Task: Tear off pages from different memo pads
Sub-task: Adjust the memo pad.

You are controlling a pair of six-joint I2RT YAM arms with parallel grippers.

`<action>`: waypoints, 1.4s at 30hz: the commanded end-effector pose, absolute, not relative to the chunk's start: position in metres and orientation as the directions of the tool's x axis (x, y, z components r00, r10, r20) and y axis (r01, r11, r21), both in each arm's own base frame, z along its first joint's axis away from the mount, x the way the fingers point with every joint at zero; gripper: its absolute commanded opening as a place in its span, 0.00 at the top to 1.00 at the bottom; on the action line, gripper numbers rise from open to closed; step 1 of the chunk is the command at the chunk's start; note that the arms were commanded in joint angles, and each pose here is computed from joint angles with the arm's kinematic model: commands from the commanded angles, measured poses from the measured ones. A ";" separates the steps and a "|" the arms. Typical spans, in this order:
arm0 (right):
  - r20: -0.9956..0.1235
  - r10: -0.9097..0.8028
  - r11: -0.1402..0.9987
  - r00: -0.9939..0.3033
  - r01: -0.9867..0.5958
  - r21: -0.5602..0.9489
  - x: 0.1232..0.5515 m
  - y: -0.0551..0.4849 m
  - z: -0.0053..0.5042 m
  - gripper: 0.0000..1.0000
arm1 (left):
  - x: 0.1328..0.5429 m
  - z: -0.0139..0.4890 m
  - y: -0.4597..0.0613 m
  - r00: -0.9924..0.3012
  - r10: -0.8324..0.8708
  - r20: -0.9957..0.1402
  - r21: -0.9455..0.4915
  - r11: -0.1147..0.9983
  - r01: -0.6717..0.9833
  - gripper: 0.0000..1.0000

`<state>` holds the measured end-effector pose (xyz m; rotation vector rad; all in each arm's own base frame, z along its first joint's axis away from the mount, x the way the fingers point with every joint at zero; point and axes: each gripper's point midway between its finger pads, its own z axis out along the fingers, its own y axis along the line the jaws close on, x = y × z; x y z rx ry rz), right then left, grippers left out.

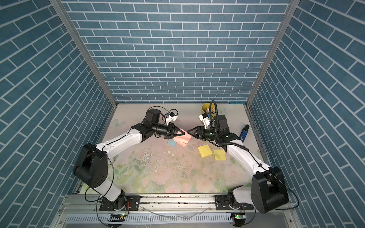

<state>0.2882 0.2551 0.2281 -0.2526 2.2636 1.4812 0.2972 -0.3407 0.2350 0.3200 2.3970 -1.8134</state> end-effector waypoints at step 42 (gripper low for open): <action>-0.284 0.628 0.227 -0.725 -0.178 0.957 0.363 0.216 0.280 1.00 | 0.353 0.269 -0.278 -0.708 -0.579 -0.404 -0.915 0.256 0.313 0.32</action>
